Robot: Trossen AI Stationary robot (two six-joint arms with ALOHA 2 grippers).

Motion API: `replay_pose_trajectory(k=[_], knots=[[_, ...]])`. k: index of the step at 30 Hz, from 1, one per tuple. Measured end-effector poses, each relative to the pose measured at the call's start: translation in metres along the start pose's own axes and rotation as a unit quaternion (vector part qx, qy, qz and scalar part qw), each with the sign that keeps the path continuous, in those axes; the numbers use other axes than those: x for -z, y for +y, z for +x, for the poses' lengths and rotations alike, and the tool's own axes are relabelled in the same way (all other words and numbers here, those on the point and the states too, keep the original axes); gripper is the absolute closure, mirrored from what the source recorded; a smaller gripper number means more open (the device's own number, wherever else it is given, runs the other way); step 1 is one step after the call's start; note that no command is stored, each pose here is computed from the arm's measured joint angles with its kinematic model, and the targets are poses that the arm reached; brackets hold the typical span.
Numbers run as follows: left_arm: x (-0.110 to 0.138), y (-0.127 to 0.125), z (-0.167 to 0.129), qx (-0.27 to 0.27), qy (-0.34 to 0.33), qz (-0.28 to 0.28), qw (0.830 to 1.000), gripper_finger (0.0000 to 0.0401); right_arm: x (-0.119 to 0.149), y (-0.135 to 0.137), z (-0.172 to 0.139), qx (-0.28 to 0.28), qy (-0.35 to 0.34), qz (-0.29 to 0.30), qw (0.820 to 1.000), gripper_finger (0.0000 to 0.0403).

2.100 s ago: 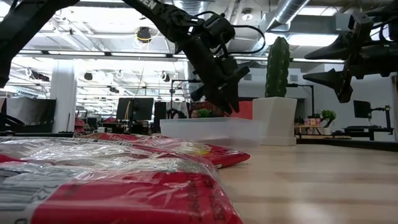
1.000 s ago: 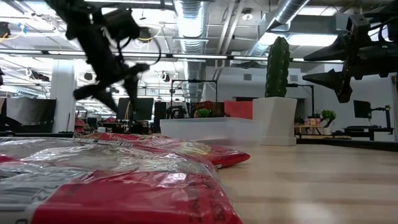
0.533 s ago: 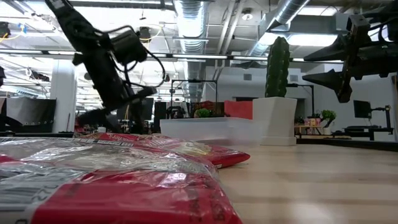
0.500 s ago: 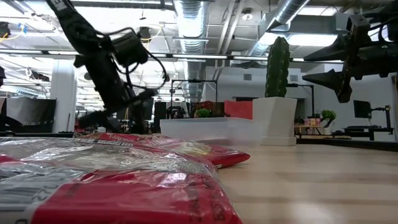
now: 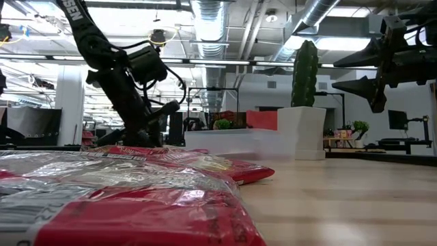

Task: Sort popcorn bags into baskets
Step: Put the red popcorn bag into the transparent bin

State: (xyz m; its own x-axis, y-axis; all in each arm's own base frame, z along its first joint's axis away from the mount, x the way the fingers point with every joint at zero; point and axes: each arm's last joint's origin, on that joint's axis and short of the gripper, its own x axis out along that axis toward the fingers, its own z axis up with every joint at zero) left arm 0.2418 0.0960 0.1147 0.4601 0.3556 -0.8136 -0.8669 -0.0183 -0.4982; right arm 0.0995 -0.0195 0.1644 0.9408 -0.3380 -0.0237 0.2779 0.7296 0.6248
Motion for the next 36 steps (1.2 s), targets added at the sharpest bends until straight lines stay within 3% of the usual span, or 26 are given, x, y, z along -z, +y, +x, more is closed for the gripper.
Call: replay_pose_trajectory(k=[6, 12, 18, 28, 32, 36], knots=[[0.004, -0.002, -0.010, 0.017, 0.052, 0.009, 0.998, 0.0399, 0.000, 0.000, 0.000, 0.000, 0.000, -0.004, 1.000, 0.0143], [0.004, 0.000, -0.044, 0.011, 0.063, 0.014, 0.998, 0.0401, 0.000, 0.000, 0.000, 0.000, 0.000, -0.006, 1.000, 0.0143], [-0.003, -0.007, -0.085, 0.075, 0.047, 0.029, 0.996, 0.0401, 0.000, 0.000, 0.000, 0.000, 0.000, -0.014, 1.000, 0.0143], [-0.039, -0.060, -0.136, 0.075, 0.008, 0.182, 0.980, 0.0401, 0.000, 0.000, 0.000, 0.001, -0.001, -0.013, 1.000, 0.0143], [-0.059, -0.087, -0.138, 0.073, -0.001, 0.249, 0.966, 0.0401, 0.000, 0.000, 0.000, 0.001, -0.001, -0.013, 1.000, 0.0143], [-0.078, -0.117, -0.122, 0.079, 0.013, 0.321, 0.944, 0.0401, 0.000, 0.000, 0.000, 0.001, -0.001, -0.013, 1.000, 0.0143]])
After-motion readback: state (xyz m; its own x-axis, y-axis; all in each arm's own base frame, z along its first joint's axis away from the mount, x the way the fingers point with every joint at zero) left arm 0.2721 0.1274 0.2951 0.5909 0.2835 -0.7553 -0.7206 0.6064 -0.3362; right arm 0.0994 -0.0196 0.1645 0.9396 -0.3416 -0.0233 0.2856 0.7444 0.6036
